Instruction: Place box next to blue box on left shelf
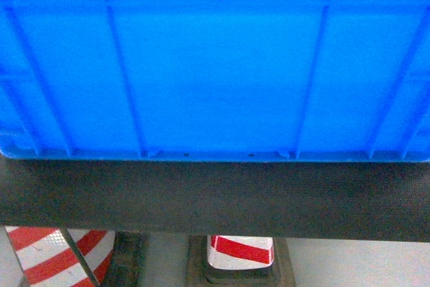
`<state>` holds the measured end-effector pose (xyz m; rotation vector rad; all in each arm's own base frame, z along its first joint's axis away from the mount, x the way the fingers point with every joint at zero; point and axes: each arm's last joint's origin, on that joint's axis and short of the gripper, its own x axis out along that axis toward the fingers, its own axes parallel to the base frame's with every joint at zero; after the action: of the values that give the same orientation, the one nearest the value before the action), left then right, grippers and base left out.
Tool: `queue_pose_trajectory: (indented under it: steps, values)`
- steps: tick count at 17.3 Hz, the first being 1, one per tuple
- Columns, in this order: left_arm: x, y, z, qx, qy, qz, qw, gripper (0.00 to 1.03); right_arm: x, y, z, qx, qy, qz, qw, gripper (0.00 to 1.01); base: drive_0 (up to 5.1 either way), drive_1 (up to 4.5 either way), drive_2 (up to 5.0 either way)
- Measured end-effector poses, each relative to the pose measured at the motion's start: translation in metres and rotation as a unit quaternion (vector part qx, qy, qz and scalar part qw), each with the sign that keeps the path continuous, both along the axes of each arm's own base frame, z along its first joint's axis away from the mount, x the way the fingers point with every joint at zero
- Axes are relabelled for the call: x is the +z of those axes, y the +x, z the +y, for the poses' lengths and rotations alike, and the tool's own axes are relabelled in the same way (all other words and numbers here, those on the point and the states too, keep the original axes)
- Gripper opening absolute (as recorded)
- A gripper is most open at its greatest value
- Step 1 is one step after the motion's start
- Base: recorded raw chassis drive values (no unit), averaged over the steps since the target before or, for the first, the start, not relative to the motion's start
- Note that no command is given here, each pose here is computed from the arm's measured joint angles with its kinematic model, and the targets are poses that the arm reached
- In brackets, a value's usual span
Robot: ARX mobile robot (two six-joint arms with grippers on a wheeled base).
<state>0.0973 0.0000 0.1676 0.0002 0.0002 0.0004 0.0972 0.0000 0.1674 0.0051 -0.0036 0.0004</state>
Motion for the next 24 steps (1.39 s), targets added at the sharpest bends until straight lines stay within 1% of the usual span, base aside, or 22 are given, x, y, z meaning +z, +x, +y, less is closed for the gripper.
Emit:
queue_pose_trajectory:
  steps: [24]
  values:
    - [0.0001,0.0,0.0,0.0,0.0,0.0,1.0,0.98,-0.0001,0.0,0.0,0.0,0.0,0.0,1.0,0.98,0.0,0.0,0.0]
